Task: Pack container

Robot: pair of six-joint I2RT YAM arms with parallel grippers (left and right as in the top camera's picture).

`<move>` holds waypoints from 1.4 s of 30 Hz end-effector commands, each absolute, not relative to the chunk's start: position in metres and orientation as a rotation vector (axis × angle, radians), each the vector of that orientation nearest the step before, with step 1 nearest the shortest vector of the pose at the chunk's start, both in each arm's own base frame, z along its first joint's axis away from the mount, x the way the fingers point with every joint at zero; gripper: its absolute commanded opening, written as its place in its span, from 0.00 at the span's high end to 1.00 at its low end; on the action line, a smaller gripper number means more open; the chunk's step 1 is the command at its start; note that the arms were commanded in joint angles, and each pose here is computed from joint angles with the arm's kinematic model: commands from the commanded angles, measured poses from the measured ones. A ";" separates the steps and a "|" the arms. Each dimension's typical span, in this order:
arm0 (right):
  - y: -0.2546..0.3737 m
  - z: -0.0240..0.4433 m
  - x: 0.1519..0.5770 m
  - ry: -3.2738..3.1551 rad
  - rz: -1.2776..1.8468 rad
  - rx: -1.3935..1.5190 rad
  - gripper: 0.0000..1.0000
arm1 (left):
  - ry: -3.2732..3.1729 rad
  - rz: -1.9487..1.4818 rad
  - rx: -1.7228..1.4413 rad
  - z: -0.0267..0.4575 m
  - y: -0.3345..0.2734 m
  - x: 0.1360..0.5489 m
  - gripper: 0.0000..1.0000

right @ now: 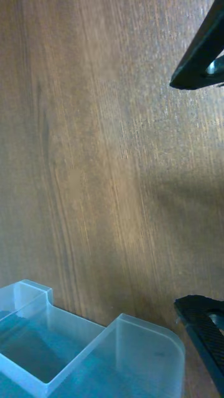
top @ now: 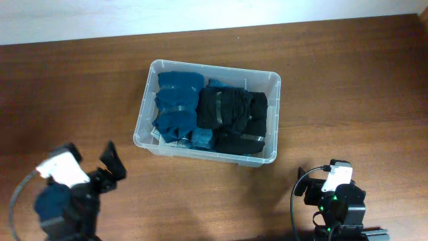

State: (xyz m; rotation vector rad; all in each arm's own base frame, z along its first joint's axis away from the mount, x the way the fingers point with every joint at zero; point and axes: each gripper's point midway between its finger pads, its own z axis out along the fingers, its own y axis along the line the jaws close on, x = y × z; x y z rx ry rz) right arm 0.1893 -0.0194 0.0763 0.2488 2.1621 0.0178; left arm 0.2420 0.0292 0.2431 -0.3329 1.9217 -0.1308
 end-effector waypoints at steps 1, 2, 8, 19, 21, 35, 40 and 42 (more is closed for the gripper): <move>-0.020 0.074 0.189 2.160 0.017 0.251 0.02 | 1.900 -0.189 -0.220 0.214 0.012 0.239 0.01; -0.020 0.074 0.189 2.160 0.017 0.251 0.02 | 1.888 -0.178 -0.187 0.206 0.010 0.239 0.01; -0.020 0.074 0.189 2.160 0.017 0.251 0.02 | 1.864 -0.105 0.007 0.174 -0.003 0.236 0.01; -0.020 0.074 0.189 2.160 0.017 0.251 0.02 | 1.849 0.062 -0.104 0.153 0.026 0.231 0.01; -0.020 0.074 0.189 2.160 0.017 0.251 0.01 | 1.834 0.065 -0.100 0.153 0.026 0.230 0.00; -0.020 0.074 0.189 2.160 0.017 0.251 0.01 | 1.822 0.076 -0.097 0.138 0.025 0.230 0.01; -0.020 0.074 0.189 2.160 0.017 0.251 0.01 | 1.822 0.076 -0.097 0.138 0.025 0.230 0.01; -0.020 0.074 0.189 2.160 0.017 0.251 0.02 | 1.822 0.077 -0.097 0.138 0.025 0.230 0.00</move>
